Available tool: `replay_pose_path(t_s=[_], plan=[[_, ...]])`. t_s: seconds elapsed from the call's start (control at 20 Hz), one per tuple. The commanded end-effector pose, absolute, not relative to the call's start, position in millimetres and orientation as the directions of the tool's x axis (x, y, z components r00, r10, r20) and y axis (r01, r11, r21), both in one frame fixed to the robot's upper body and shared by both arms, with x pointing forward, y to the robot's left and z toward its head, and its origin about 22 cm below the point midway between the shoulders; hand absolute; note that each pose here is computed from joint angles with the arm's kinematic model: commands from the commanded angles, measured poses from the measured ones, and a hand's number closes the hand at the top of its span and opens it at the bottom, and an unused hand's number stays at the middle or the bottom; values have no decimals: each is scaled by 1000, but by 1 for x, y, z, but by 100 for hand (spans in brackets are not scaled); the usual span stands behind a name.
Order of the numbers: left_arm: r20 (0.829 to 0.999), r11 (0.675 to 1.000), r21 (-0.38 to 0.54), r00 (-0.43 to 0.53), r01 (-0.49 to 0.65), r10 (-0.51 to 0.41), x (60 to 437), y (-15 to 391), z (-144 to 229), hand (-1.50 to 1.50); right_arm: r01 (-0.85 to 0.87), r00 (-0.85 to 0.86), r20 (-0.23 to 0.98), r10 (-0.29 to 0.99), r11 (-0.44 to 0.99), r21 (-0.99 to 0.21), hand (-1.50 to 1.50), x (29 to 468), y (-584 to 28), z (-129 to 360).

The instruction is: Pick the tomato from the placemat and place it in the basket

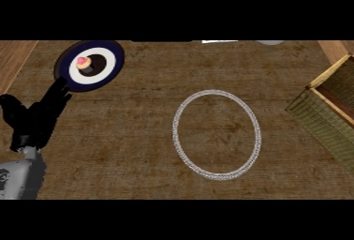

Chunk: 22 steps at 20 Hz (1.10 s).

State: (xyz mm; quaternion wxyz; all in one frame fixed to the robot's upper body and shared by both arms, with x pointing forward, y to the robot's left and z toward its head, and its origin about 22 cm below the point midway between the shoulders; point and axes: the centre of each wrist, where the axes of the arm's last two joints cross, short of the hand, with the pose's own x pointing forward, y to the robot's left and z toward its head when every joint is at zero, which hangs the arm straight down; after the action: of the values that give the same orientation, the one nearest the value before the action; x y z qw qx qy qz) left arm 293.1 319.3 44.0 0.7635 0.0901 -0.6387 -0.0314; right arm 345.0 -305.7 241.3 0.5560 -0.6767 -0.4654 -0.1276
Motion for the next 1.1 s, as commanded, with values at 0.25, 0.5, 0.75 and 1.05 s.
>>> replay_pose_path(t_s=[0.25, 0.5, 0.75, 1.05], plan=[[966, 983, 176, 203, -51, -162, 285, 315, 20, 0, 795, 511, 732, 451, 76, -601, -150, 337, -357, 228], [966, 981, 183, 198, -60, -168, 289, 323, 42, 0, 858, 414, 779, 470, 84, -507, -150, 347, -355, 231], [970, 983, 168, 189, -70, -153, 291, 320, 30, 0, 959, 247, 902, 354, 43, -280, -150, 310, -359, 247], [962, 981, 181, 222, -71, -161, 280, 317, 22, 0, 993, 114, 954, 276, -15, -114, -150, 245, -386, 265]])
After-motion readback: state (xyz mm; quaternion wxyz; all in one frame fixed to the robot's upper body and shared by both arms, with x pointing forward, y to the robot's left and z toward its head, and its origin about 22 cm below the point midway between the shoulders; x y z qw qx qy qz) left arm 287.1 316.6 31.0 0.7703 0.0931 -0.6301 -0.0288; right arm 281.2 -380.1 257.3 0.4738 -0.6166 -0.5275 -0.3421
